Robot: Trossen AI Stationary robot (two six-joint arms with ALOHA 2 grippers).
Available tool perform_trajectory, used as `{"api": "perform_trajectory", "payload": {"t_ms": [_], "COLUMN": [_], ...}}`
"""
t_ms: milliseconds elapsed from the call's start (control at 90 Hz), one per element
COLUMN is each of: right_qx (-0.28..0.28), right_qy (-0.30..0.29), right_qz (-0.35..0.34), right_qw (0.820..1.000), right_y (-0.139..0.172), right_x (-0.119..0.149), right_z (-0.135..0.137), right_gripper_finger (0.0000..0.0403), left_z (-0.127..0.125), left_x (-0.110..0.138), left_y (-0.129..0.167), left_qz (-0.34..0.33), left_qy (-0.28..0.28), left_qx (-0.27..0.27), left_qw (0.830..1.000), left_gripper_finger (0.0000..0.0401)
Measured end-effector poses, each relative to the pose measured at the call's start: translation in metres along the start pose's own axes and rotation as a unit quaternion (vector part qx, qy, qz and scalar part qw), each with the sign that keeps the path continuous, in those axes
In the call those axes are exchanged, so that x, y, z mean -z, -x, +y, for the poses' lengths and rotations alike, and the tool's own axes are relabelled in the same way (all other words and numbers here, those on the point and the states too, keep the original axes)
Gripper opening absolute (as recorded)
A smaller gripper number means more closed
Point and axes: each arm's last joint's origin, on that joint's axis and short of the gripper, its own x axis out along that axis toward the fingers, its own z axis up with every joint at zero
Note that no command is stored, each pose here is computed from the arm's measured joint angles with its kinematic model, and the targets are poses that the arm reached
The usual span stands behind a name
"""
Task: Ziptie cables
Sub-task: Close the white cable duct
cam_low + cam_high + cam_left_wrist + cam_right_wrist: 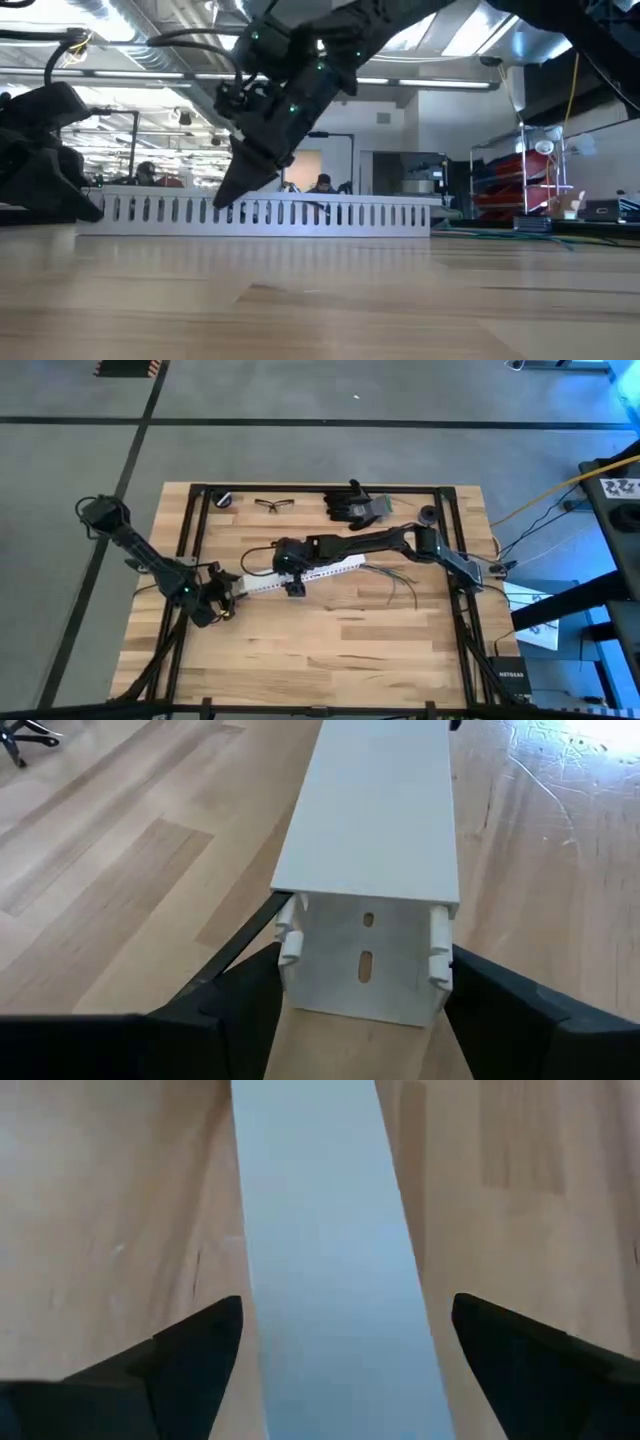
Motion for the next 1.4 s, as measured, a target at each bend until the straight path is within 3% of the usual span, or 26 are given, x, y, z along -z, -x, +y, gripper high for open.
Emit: {"api": "perform_trajectory", "payload": {"t_ms": [289,778,1267,1400], "right_qx": [-0.001,-0.010,-0.006,-0.008], "right_qy": [0.007,0.013,0.004,0.003], "right_qz": [-0.006,-0.058,-0.060,-0.052], "right_qw": [1.000,0.998,0.998,0.999], "right_y": [0.002,-0.009,-0.014,-0.014], "right_x": [-0.003,-0.010,-0.009,-0.008], "right_z": [0.000,0.009,0.009,0.009], "right_gripper_finger": [0.0204,0.0212,0.0210,0.0226], "left_z": [0.000,0.000,-0.001,-0.001], "left_x": [0.000,-0.001,-0.001,-0.001], "left_y": [0.000,-0.001,-0.001,-0.001], "left_qz": [0.001,0.000,-0.001,-0.002], "left_qy": [0.000,0.006,0.007,0.013], "left_qx": [0.000,0.000,0.002,0.004], "left_qw": [1.000,1.000,1.000,1.000], "left_gripper_finger": [0.0234,0.0234,0.0234,0.0234]}}
